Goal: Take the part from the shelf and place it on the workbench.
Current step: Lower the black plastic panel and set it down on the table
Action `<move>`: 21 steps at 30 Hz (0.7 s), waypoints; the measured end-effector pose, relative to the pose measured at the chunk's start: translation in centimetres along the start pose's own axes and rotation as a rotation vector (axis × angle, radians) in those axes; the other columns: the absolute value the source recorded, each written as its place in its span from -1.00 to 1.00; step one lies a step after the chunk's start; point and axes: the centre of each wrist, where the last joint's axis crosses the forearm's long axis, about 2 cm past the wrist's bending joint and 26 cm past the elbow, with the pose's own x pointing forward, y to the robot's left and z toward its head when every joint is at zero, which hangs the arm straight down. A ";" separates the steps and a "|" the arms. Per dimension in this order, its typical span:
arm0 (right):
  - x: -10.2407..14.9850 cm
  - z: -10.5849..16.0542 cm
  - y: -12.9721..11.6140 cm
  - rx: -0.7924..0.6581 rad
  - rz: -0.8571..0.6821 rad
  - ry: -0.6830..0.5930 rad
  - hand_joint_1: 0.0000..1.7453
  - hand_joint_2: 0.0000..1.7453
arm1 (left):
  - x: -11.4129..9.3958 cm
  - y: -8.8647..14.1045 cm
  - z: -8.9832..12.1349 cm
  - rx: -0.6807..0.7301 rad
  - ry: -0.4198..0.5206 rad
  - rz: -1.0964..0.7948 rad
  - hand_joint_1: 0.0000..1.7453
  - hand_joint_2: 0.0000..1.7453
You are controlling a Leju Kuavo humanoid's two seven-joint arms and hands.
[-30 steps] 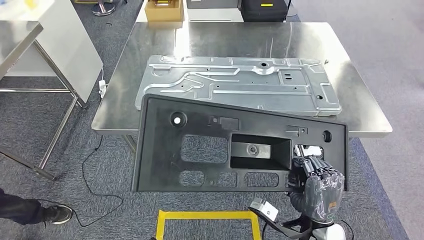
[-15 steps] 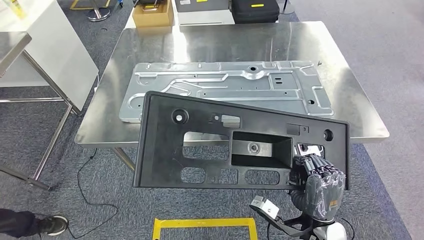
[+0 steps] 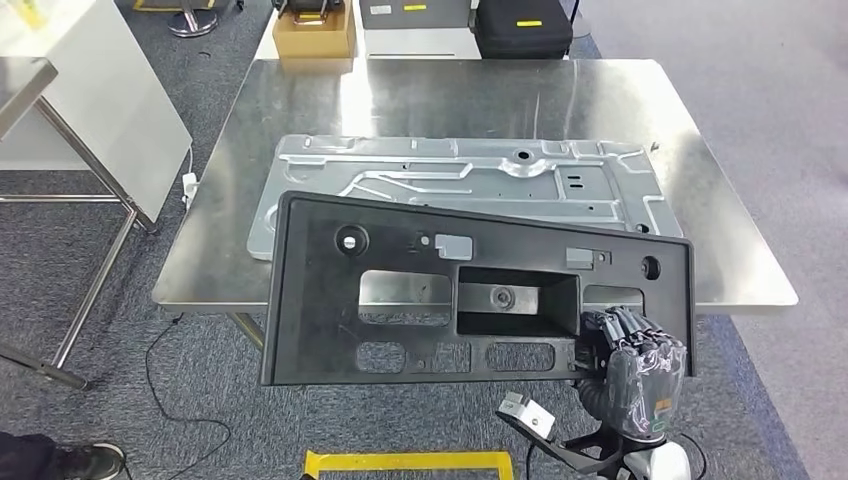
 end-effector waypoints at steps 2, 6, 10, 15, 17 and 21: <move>0.0 0.0 0.0 0.000 0.000 0.000 1.00 1.00 | 0.0 0.0 0.0 -0.001 0.000 0.000 -1.00 1.00; -0.1 0.0 0.1 0.002 -0.004 0.004 1.00 1.00 | 0.2 0.0 -0.1 0.000 -0.003 0.000 -1.00 1.00; 0.0 -0.1 0.1 0.000 -0.006 0.007 1.00 1.00 | 0.3 0.1 -0.1 0.002 -0.006 -0.001 -1.00 1.00; 0.1 0.0 0.2 0.004 -0.011 0.007 1.00 1.00 | 0.1 0.1 0.0 0.022 0.003 -0.005 -1.00 1.00; 0.1 0.0 0.2 0.004 -0.011 0.009 1.00 1.00 | 0.1 0.1 0.0 0.037 0.006 -0.010 -1.00 1.00; 0.1 0.0 0.2 0.005 -0.012 0.008 1.00 1.00 | 0.3 0.2 -0.1 0.057 0.010 -0.017 -1.00 1.00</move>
